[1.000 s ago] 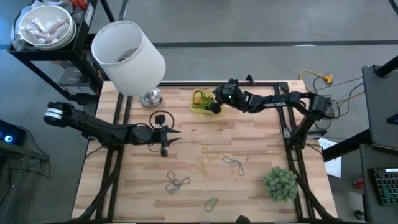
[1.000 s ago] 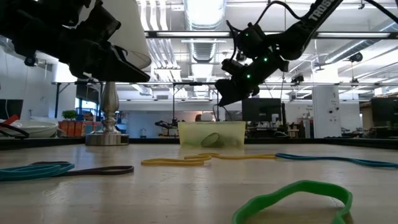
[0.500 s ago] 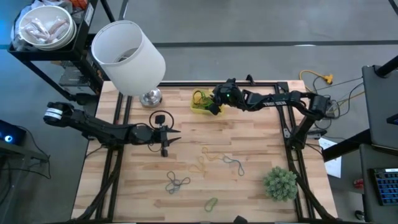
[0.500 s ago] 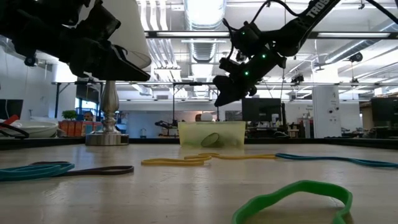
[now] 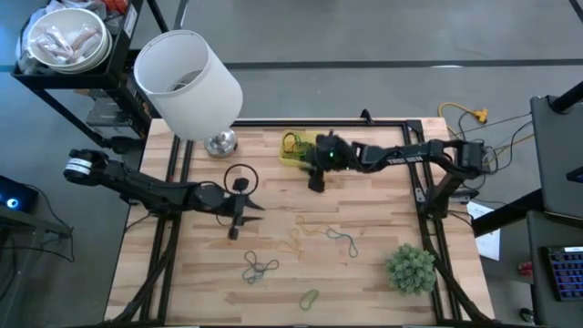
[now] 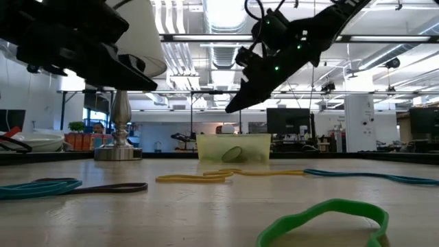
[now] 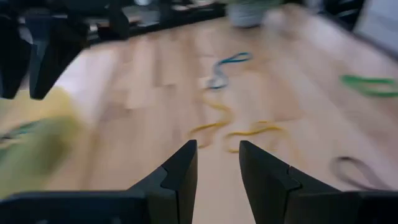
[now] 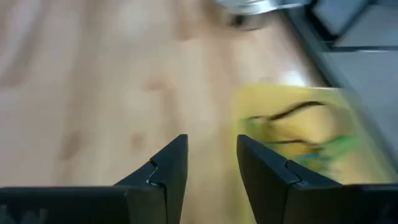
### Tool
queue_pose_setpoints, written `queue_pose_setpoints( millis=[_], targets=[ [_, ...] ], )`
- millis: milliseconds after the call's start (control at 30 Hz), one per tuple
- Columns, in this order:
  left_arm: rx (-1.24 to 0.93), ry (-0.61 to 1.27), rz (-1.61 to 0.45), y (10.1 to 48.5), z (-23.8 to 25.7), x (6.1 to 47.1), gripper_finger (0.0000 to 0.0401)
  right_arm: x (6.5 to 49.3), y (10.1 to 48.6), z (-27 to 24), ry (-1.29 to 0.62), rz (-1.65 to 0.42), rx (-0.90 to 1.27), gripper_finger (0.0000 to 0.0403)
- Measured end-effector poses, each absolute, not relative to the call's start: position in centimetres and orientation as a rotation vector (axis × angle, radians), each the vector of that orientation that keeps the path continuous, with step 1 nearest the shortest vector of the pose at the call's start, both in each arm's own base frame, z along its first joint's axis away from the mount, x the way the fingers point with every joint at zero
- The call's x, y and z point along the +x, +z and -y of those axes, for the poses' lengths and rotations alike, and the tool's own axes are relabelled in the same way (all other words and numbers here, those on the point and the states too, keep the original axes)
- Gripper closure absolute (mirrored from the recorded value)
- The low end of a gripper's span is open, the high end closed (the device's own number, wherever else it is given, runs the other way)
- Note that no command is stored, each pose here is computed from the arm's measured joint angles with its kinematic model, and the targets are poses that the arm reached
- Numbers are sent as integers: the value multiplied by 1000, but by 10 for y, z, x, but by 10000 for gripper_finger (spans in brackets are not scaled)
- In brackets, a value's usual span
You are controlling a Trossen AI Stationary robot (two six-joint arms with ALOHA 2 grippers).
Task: Pick and place rubber bands into bin
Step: Put the yellow rubber band into the yellow bin
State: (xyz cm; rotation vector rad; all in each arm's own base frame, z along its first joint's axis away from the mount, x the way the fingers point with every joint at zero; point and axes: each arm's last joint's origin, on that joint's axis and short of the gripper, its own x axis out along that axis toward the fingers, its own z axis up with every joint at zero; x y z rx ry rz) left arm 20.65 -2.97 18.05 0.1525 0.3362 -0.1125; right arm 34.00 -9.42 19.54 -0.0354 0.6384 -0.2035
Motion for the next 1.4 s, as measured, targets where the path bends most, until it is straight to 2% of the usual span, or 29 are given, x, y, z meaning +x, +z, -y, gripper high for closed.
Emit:
queue_pose_setpoints(
  millis=[267,567,967,1400],
  targets=[
    [14,-189,-412,167,41,209,296,341,186,27,1,-779,-106,287],
    [12,-172,-490,140,59,239,296,328,173,-20,-41,-949,-138,308],
    [63,-194,-579,136,78,289,296,310,164,-43,-71,-1031,-50,334],
    [152,-245,-639,129,97,315,296,308,164,-50,-82,-1028,-58,340]
  ],
)
